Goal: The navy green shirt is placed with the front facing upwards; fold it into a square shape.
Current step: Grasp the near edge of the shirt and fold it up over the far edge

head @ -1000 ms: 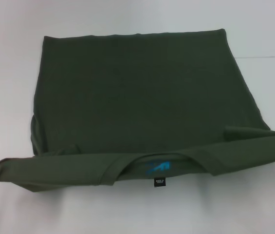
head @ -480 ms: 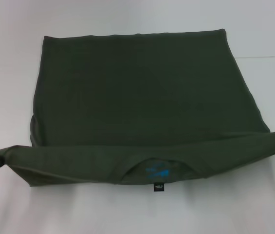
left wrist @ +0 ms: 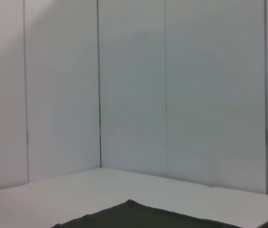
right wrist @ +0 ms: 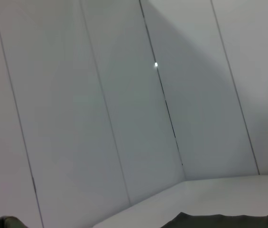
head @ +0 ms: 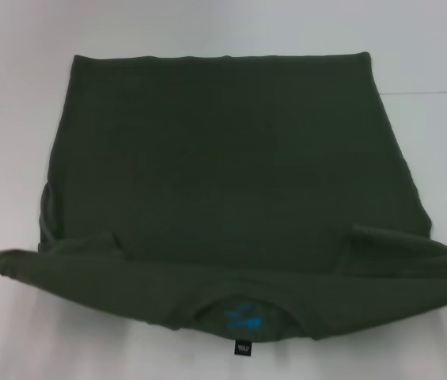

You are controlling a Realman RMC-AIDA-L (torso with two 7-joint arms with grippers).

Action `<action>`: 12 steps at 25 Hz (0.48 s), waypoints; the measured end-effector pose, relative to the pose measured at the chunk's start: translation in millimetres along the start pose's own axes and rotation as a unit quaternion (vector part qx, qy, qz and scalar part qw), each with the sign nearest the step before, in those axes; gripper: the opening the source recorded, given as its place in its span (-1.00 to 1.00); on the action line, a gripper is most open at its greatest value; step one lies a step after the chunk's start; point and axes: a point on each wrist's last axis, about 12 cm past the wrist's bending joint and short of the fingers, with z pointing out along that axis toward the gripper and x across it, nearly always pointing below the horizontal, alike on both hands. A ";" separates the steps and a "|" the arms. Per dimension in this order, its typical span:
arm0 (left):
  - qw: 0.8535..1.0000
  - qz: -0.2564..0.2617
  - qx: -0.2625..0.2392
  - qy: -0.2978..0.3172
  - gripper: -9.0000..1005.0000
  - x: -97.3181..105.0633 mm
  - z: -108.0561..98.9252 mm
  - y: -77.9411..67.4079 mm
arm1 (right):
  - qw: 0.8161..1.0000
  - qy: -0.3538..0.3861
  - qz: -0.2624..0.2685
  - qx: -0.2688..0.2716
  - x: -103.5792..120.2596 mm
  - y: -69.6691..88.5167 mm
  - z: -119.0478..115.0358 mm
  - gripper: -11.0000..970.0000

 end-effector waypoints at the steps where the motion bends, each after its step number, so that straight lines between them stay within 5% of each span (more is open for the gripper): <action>1: 1.000 0.003 0.003 0.002 -0.94 1.0 -1.7 -2.5 | 1.000 -0.001 -0.002 0.001 0.7 2.0 -2.2 -0.92; 12: 1.000 0.018 0.005 0.020 -0.94 11.8 -19.1 -25.6 | 1.000 0.007 -0.008 0.005 9.5 23.4 -22.5 -0.92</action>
